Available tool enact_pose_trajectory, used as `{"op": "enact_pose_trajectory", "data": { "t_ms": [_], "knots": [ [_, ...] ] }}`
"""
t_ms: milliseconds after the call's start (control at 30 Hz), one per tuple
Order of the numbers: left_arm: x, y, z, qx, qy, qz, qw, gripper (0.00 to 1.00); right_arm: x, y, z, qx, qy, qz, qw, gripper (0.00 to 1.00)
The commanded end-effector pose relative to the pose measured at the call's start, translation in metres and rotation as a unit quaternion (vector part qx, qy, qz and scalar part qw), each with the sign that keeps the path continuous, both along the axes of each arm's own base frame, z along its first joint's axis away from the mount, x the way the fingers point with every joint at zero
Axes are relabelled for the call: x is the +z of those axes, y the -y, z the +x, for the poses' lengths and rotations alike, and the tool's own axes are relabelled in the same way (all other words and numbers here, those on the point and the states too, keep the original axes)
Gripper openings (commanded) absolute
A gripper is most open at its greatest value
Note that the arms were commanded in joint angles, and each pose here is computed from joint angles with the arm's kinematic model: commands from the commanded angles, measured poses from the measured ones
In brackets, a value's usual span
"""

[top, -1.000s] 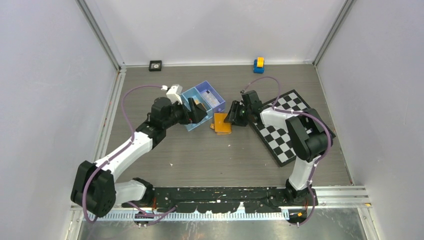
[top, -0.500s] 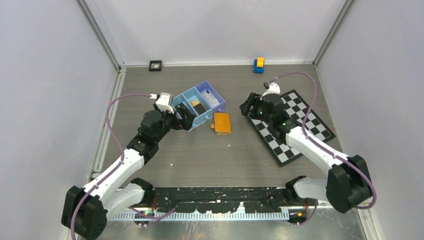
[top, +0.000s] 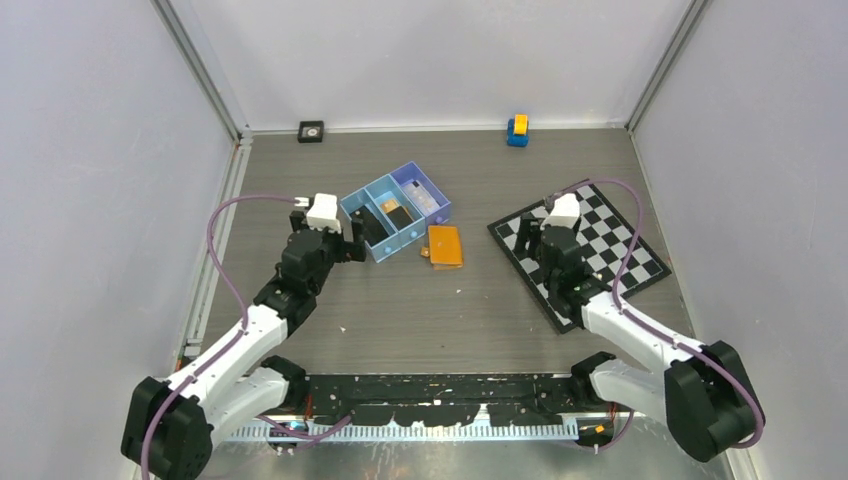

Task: Take the credit cards out of the card holder
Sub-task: Reset both arms

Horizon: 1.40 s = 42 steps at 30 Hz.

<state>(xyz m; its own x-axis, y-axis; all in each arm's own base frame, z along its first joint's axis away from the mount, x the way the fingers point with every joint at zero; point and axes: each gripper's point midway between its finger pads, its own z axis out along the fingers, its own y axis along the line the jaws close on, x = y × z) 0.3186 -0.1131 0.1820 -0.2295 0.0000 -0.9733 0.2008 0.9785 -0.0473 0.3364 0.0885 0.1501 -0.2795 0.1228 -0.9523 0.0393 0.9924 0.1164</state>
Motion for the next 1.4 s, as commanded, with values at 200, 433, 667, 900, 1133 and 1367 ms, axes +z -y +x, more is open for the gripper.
{"op": "enact_pose_trajectory", "data": {
  "t_ms": [200,433,667,900,1133,1367],
  "knots": [
    [-0.015,-0.047,0.010,0.097,0.050,0.057,0.992,1.00,-0.029,0.081,0.020,-0.081,0.069,-0.069,0.992,0.72],
    [-0.033,-0.062,0.016,0.127,0.045,0.075,0.988,1.00,-0.062,0.118,0.032,-0.154,0.080,-0.058,0.983,0.75],
    [-0.056,-0.082,0.017,0.155,0.060,0.068,0.984,1.00,-0.072,0.138,0.040,-0.203,0.046,-0.035,0.977,0.85],
    [-0.068,-0.090,0.031,0.162,0.061,0.091,0.981,0.98,-0.073,0.138,0.041,-0.203,0.046,-0.038,0.977,0.86],
    [-0.082,-0.083,0.050,0.121,0.065,0.127,0.982,0.92,-0.072,0.138,0.041,-0.203,0.048,-0.037,0.977,0.87],
    [-0.109,-0.105,0.069,0.133,0.000,0.081,0.988,0.98,-0.073,0.138,0.041,-0.202,0.047,-0.038,0.977,0.87]
  ]
}}
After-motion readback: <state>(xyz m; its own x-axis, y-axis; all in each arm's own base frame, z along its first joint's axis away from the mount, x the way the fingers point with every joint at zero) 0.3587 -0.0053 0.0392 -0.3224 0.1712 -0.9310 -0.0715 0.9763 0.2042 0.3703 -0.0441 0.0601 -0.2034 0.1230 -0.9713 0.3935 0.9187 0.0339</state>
